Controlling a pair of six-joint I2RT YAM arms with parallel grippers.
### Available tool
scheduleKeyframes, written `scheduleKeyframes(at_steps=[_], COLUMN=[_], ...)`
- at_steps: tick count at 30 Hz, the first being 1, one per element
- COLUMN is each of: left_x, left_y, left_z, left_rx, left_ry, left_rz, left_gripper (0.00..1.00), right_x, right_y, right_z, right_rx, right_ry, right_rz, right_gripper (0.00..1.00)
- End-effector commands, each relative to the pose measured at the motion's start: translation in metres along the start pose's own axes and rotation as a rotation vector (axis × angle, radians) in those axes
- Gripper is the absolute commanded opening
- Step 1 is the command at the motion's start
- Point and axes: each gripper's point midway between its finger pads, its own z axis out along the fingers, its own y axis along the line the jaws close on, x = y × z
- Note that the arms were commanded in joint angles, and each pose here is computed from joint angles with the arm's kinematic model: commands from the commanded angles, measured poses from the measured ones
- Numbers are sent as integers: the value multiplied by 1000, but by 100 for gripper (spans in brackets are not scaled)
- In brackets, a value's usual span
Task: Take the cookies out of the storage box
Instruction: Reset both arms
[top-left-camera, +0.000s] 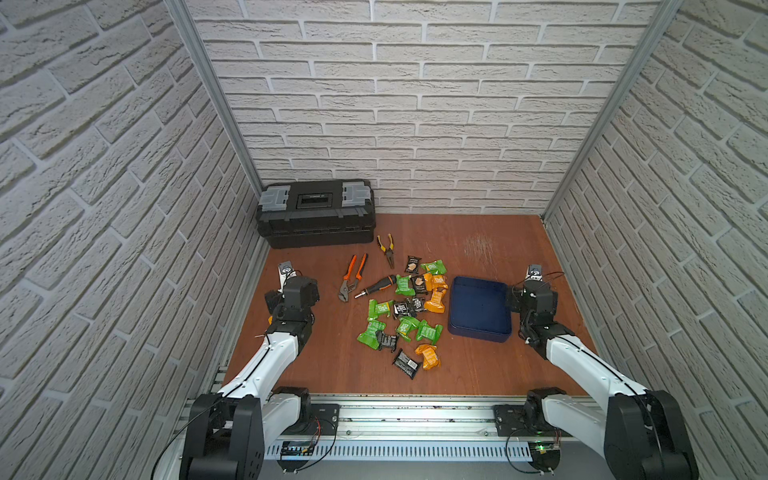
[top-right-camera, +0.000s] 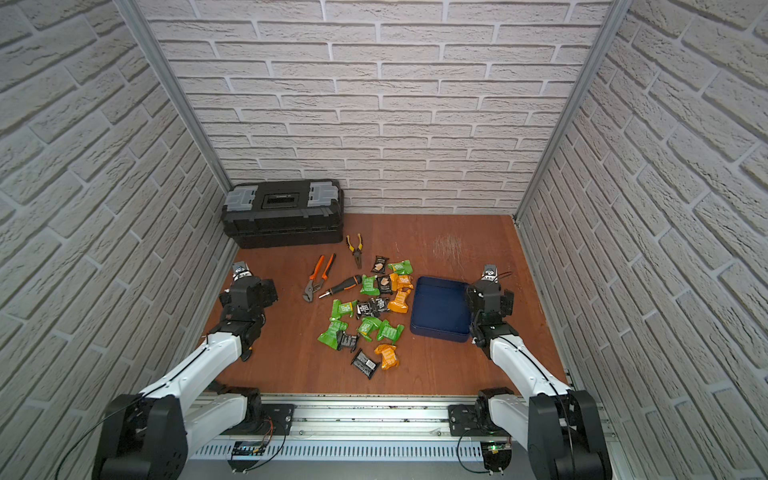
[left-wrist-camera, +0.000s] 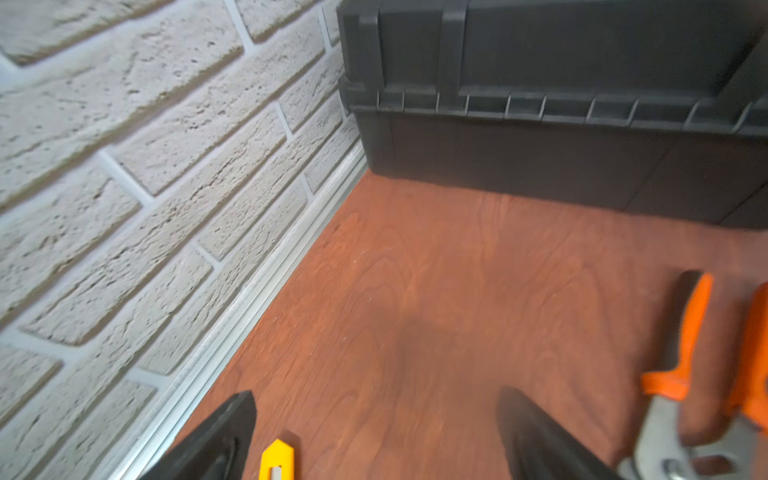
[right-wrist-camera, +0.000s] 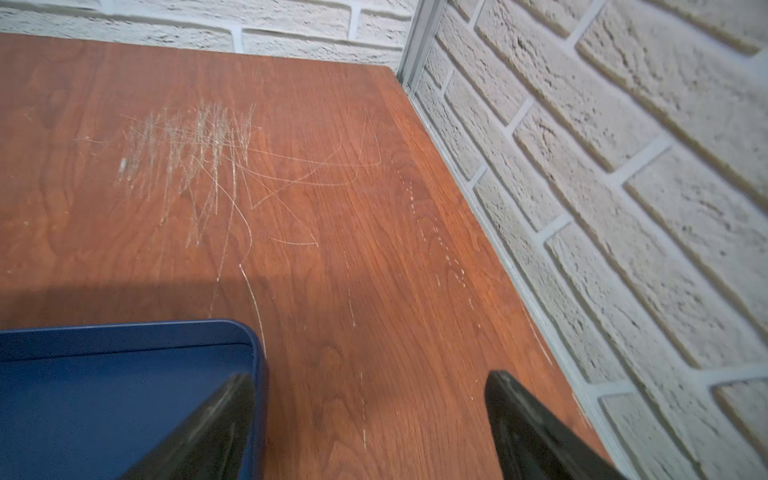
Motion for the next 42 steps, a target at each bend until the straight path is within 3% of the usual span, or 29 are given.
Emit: scheduleKeyframes(at_steps=[1,4,13,17,21,25,28,42], left_x=[-24,-22,-11,-4,3,9,15,14], left_y=[-5,-8,-30,-47,-62,-57,-50,-50], left_z=[7,14,33,44,52,59,64,66], left_rx=[50,81,180,220,276,289,252,271], left_ry=[-128,-157,-170,-160,-157,-131,-121,-120], left_rz=[-6,-2,91,150,195,149,121,112], left_gripper=[96,96,96,95,95,96,98,98], right_x=[-34,-34,-34,-20,-19,-21,-21,-23], right_y=[5,6,44,44,52,53,53,53], right_z=[4,6,23,30,36,44,46,45], right_rx=[-40,-52,-222,-202,-225,-215,-210,-200], right_ry=[-183,-242,-264,-309,-226,-191,-197,-197], right_rz=[99,119,100,124,84,79,80,74], right_gripper=[91,91,91,92,92,92,100,100])
